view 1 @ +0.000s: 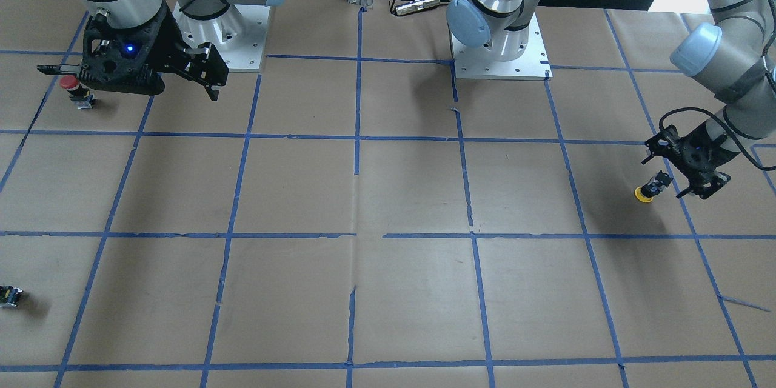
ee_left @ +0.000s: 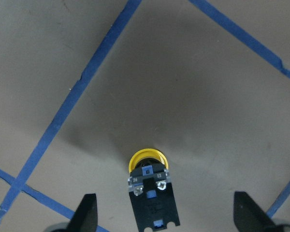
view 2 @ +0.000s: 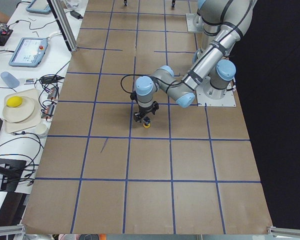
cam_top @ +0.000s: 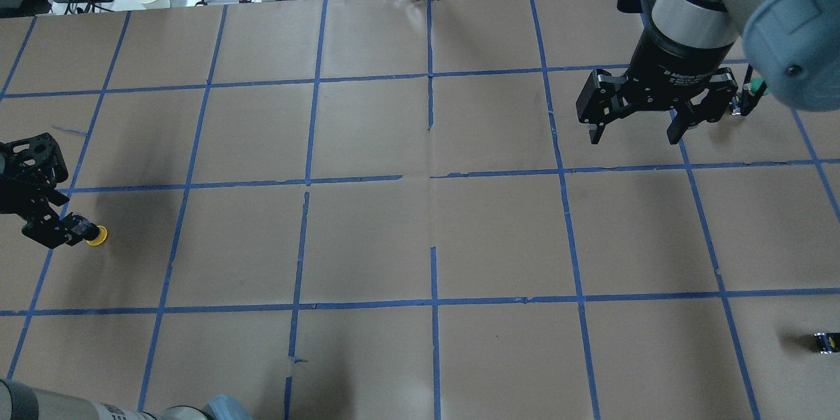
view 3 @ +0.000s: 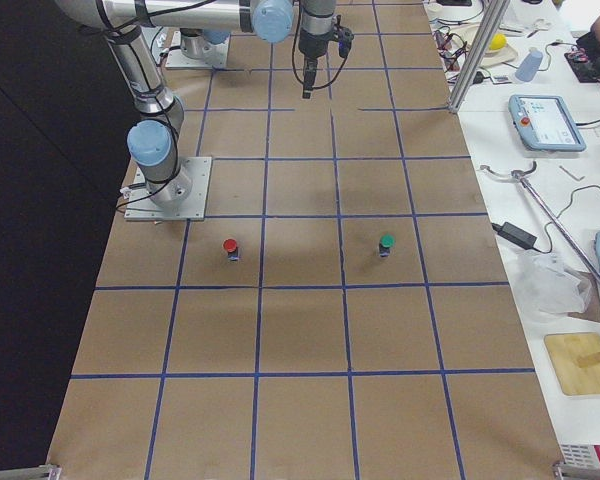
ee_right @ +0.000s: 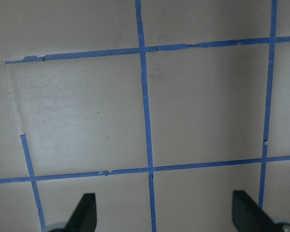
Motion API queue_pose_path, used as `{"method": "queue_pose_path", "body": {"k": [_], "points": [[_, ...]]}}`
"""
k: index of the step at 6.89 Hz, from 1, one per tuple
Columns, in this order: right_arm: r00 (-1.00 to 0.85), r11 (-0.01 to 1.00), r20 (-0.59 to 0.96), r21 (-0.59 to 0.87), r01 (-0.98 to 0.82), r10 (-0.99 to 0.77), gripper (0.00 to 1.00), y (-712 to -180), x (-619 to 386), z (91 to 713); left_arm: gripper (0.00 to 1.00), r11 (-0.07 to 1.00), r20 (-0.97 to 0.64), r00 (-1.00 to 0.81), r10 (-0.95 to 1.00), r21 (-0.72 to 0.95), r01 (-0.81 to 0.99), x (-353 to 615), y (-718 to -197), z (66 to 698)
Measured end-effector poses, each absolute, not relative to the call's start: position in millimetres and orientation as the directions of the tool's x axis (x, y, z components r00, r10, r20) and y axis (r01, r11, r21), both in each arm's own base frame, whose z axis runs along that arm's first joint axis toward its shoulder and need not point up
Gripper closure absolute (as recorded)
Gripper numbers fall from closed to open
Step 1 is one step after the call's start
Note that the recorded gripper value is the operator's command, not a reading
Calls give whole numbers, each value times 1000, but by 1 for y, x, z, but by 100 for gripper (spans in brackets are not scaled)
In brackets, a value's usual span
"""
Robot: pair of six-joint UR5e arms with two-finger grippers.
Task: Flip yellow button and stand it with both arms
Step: 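Lift the yellow button with the left gripper and carry it toward the table center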
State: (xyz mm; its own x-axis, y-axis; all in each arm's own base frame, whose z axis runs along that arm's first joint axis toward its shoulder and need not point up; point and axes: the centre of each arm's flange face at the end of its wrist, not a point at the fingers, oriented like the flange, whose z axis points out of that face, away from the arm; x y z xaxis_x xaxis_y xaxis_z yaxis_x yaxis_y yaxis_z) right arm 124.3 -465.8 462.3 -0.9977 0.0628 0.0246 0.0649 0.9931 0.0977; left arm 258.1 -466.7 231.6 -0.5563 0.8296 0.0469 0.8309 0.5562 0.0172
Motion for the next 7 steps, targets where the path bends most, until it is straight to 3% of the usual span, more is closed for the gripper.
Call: {"method": "queue_pose_path", "body": {"k": [1,3,4,7], "points": [[-998,993,25,98,65,63,0,-466,124,462,39,553,51,-553,831,18,833,259,-467,226],[-998,993,25,98,65,63,0,-466,124,462,65,535,56,-536,842,24,844,260,-467,223],[-998,993,25,98,65,63,0,-466,124,462,85,526,54,-526,849,24,850,261,-468,223],[-998,993,25,98,65,63,0,-465,124,463,87,513,29,-512,858,-23,858,253,-475,235]]}}
